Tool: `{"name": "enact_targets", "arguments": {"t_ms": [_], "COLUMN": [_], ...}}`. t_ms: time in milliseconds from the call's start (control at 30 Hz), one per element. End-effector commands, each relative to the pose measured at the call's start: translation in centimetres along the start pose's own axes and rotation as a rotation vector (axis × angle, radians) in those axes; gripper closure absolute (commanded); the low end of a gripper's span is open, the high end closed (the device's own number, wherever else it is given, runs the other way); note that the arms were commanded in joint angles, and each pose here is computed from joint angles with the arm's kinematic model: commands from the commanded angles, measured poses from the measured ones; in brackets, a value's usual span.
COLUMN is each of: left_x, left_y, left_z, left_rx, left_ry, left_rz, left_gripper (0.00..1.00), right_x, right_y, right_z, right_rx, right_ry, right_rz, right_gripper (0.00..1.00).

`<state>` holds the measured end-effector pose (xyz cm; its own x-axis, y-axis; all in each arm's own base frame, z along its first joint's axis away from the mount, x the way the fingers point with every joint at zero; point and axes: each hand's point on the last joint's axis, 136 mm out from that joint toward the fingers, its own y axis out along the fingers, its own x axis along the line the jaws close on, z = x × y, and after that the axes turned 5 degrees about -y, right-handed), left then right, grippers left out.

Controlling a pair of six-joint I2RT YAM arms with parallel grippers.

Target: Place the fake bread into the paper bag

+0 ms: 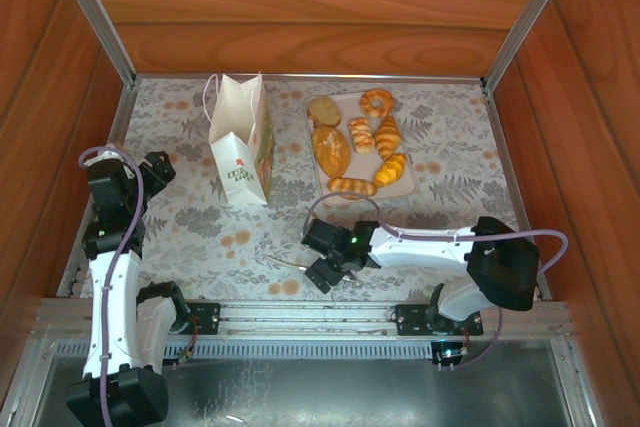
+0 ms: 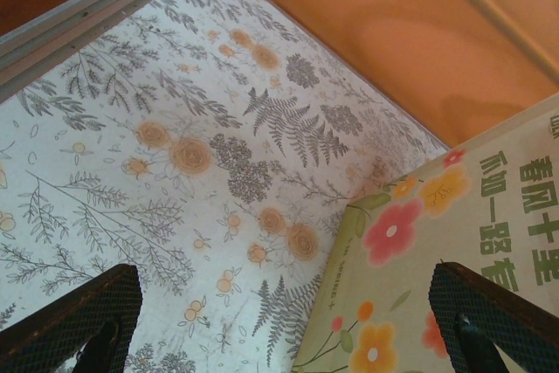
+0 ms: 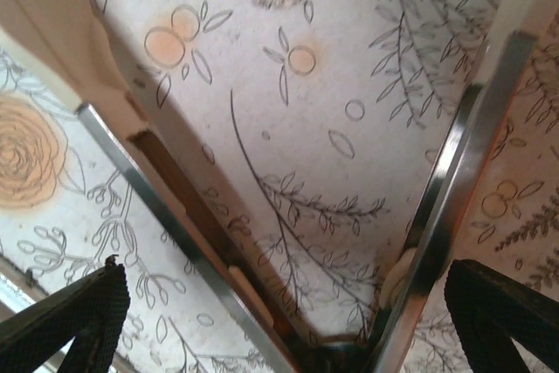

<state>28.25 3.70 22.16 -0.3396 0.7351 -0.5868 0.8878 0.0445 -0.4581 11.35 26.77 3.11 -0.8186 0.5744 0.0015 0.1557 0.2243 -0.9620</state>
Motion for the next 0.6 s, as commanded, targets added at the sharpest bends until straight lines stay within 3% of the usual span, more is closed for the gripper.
{"name": "enact_targets", "arguments": {"t_ms": [0,567], "left_x": [-0.2,-0.3], "left_y": [-0.4,-0.5], "left_z": [-1.0,-1.4], "left_rx": [-0.039,-0.048], "left_ry": [0.016,0.028], "left_rz": [0.004,-0.007], "left_gripper": [0.10,0.10], "right_x": [-0.6,0.0], "right_y": [0.9,2.8], "right_z": [-0.2,1.2], "right_rx": [-0.007,0.119], "right_ry": [0.002,-0.012], "right_rz": [0.012,-0.036], "right_gripper": [0.00,0.04]}}
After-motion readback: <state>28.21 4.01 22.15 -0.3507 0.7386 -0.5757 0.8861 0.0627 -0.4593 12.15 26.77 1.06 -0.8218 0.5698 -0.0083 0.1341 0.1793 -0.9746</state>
